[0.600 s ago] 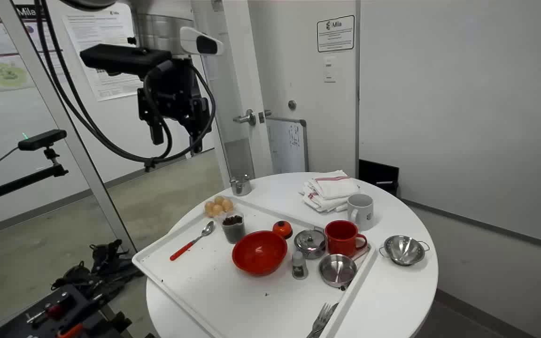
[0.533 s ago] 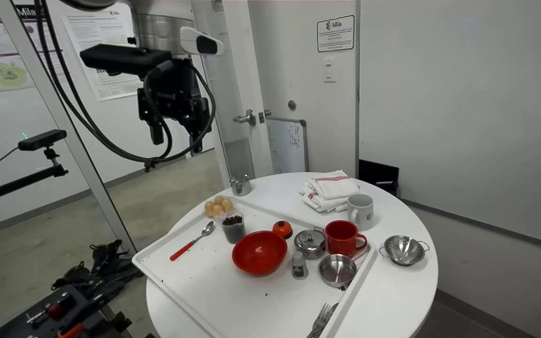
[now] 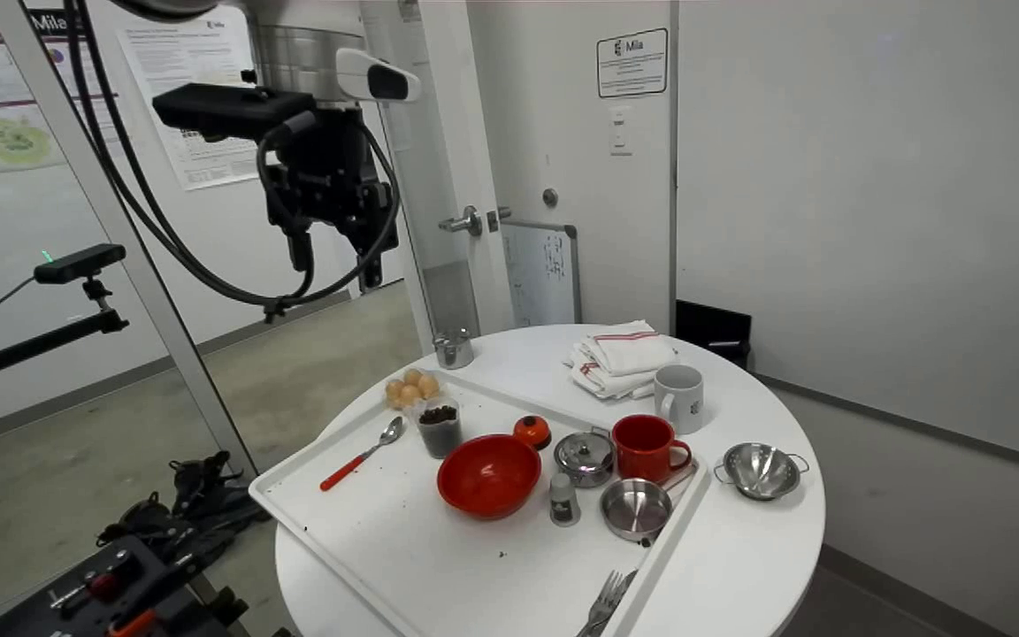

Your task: Pour some of the contents of the clear cup into the red bowl

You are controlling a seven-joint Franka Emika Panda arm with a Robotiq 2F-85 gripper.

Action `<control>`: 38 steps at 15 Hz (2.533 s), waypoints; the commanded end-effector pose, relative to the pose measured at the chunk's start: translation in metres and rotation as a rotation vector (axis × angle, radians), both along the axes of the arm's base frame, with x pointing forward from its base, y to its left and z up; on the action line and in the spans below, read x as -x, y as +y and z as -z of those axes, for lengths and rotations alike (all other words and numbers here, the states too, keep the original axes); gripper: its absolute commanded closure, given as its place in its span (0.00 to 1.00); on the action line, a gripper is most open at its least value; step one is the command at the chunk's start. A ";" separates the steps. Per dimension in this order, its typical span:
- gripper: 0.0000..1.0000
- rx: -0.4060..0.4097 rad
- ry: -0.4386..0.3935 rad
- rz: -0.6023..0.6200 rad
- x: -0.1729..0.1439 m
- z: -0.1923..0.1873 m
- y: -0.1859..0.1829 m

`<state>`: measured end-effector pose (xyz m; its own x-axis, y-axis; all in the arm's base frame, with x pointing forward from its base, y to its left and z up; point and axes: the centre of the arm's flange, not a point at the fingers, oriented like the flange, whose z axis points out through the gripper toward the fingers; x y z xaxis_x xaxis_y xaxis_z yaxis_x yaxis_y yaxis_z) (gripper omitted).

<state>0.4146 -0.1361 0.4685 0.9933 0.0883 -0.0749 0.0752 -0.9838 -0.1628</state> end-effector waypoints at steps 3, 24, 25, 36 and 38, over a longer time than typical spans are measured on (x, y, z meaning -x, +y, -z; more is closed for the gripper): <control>0.00 0.079 -0.034 0.300 -0.032 0.012 0.036; 0.00 0.439 -0.032 1.006 -0.101 0.108 0.158; 0.00 0.435 -0.005 1.058 -0.103 0.115 0.163; 0.00 0.402 0.171 1.400 -0.122 0.168 0.202; 0.00 0.407 0.174 1.398 -0.121 0.171 0.201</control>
<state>0.5354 0.0651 0.2979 0.2266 -0.9739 0.0164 -0.9487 -0.2169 0.2302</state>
